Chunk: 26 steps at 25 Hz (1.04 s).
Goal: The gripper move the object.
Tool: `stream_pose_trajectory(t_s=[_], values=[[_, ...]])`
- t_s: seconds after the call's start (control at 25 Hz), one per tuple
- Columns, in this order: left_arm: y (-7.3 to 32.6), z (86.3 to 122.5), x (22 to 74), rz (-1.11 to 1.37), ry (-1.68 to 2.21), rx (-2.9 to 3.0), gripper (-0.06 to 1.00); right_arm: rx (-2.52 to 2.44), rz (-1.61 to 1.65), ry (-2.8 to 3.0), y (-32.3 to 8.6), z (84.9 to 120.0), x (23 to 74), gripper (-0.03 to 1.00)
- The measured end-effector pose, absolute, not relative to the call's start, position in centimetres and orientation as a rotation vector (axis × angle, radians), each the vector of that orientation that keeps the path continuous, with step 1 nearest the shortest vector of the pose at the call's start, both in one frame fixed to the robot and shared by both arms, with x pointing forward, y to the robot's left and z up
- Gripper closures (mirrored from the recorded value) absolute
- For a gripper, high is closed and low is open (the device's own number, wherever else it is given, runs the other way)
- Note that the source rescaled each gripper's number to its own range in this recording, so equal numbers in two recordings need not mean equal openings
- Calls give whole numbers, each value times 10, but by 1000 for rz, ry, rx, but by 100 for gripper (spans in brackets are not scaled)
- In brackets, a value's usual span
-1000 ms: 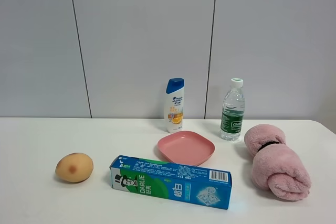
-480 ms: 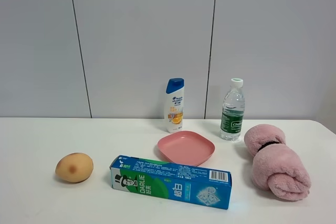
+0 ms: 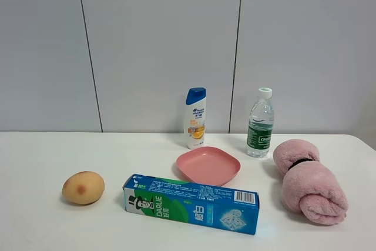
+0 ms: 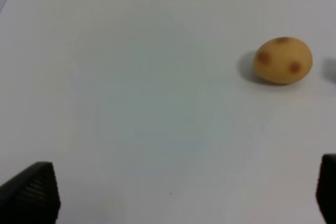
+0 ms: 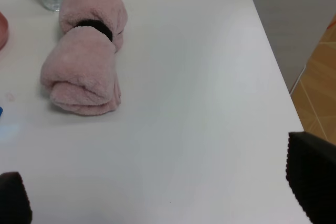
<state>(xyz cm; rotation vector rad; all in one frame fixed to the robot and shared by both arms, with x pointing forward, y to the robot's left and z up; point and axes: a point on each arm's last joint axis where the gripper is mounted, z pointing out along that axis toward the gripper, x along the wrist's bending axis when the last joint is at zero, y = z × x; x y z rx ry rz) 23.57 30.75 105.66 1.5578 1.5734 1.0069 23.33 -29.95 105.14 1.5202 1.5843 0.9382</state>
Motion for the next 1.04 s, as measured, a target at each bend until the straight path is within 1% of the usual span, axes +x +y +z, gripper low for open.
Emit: stream_pose_trajectory(t_s=[1.04], values=[[308,1056,232,1022,1557,1540,-6,1520,938,1584,-300,1051,233,-3]])
